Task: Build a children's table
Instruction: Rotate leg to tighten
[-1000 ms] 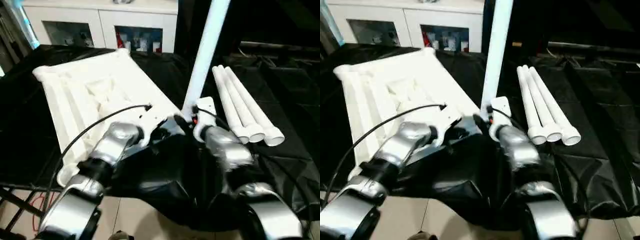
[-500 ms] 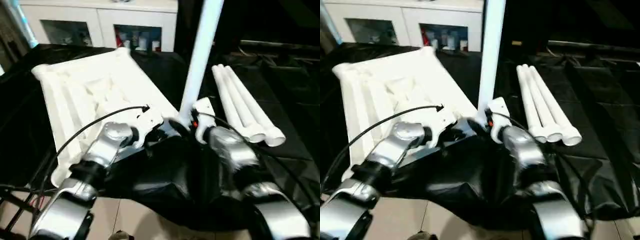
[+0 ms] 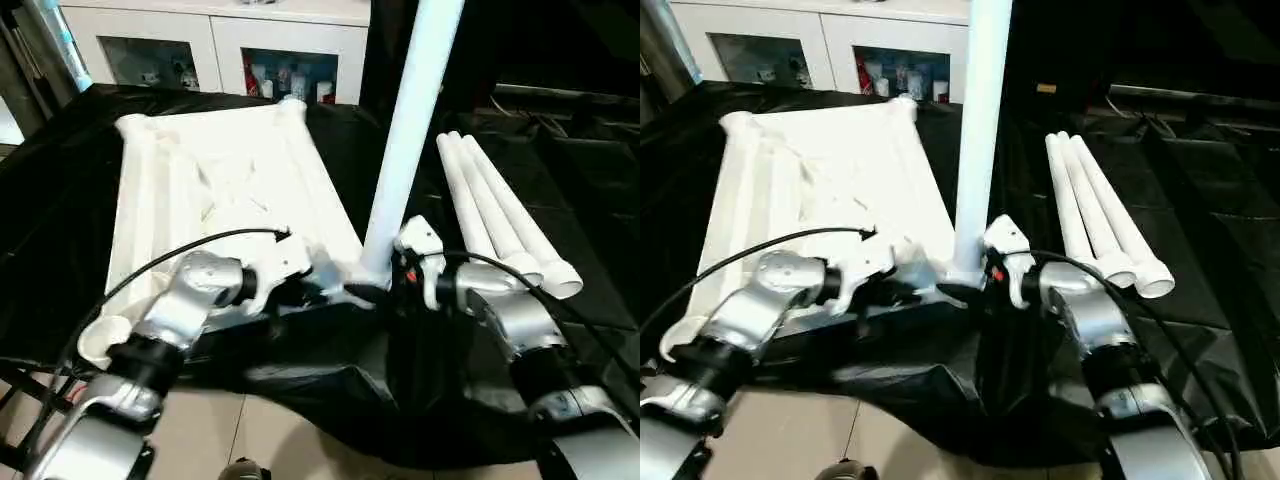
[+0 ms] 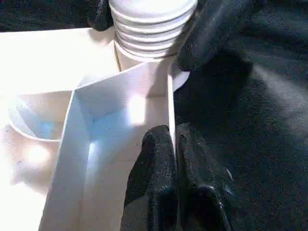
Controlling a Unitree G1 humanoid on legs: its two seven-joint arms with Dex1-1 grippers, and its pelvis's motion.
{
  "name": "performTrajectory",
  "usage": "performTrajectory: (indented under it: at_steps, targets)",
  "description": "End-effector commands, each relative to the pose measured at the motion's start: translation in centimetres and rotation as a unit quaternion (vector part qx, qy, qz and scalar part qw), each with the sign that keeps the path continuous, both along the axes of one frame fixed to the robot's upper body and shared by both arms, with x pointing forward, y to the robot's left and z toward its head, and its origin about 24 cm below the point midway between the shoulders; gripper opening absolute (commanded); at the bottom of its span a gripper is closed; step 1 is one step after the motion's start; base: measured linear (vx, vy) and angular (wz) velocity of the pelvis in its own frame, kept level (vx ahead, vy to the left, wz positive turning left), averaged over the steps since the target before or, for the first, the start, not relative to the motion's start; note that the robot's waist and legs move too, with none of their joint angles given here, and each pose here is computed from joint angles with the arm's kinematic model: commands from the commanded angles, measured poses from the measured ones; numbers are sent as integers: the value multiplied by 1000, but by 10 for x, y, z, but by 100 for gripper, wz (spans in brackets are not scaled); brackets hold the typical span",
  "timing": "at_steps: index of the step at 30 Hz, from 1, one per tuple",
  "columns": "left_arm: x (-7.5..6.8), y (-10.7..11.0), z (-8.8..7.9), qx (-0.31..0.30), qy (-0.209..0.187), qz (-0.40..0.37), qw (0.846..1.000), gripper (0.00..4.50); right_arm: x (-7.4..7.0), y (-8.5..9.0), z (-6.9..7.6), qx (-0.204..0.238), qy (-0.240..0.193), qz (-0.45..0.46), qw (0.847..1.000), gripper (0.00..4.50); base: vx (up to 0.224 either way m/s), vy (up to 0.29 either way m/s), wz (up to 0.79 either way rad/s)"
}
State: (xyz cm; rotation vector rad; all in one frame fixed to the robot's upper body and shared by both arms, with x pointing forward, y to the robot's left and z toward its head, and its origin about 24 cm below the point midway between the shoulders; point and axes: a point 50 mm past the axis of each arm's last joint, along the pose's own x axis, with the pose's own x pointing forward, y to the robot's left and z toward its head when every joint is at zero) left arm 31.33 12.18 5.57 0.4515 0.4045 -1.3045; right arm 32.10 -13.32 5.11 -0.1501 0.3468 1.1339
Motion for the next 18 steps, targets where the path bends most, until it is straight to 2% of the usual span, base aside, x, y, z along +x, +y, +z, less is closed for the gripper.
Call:
performTrajectory:
  at_steps: [1,6,7,10,12,15,18]
  targets:
    - [-6,-6,-5,2,12,-27,1000,0,-2,7,7,13,-6,27,1000,341,0,0,0]
    - [-9,-3,-4,3,20,-37,999,0,-4,8,6,11,3,37,999,309,0,0,0]
    - [-9,-3,-4,2,21,-37,999,0,-5,9,5,12,5,38,999,288,0,0,0]
    - [-8,-3,-4,-3,21,-29,999,0,-6,11,2,12,8,32,999,281,0,0,0]
    - [-5,-5,-3,-9,19,-12,1000,0,-5,13,-3,10,7,8,1000,275,0,0,0]
    - [5,-12,-1,-28,12,38,999,0,3,17,-14,4,13,-78,997,275,0,0,0]
    - [18,-22,3,-38,6,96,995,0,11,24,-24,5,27,-174,984,274,0,0,0]
